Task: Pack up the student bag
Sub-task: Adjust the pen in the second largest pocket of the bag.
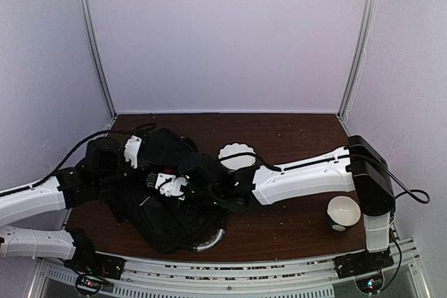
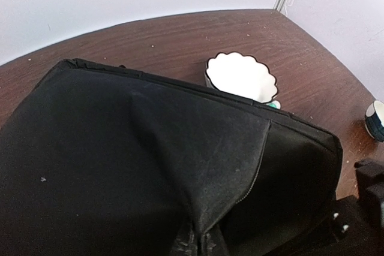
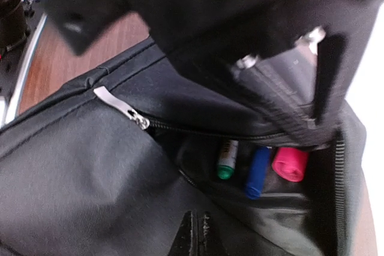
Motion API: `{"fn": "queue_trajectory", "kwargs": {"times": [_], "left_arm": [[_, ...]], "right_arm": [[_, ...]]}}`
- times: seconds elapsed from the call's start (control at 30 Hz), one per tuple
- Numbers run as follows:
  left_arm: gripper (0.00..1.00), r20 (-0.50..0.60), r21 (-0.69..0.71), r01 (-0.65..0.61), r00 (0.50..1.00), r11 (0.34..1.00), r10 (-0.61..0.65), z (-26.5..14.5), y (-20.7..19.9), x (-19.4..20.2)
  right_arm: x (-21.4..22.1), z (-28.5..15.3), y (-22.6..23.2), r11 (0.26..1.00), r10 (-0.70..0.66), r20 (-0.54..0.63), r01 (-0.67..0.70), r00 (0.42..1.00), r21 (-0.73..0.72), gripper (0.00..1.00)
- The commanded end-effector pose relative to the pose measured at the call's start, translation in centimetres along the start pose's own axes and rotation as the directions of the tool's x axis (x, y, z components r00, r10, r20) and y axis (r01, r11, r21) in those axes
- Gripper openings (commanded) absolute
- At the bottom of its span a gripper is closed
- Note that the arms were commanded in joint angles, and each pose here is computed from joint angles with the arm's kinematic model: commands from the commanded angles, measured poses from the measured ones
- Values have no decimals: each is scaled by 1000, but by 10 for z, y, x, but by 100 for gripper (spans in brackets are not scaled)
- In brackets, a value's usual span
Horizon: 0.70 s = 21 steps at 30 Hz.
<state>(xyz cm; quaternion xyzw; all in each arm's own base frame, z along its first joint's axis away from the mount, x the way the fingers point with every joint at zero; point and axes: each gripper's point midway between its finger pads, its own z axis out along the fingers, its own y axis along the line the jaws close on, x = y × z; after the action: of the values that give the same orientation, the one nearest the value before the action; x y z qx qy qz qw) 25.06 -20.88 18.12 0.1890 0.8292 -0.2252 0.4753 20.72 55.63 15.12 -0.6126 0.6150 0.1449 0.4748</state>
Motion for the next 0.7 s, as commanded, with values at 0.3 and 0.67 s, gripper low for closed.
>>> {"fn": "queue_trajectory", "kwargs": {"times": [0.3, 0.67], "left_arm": [[0, 215, 42, 56, 974, 998, -64, -14, -15, -80], [0, 228, 61, 78, 969, 995, -90, -12, -19, -88]], "right_arm": [[24, 29, -17, 979, 197, -3, -196, 980, 57, 0], [35, 57, -45, 941, 138, 61, -150, 989, 303, 0]]}}
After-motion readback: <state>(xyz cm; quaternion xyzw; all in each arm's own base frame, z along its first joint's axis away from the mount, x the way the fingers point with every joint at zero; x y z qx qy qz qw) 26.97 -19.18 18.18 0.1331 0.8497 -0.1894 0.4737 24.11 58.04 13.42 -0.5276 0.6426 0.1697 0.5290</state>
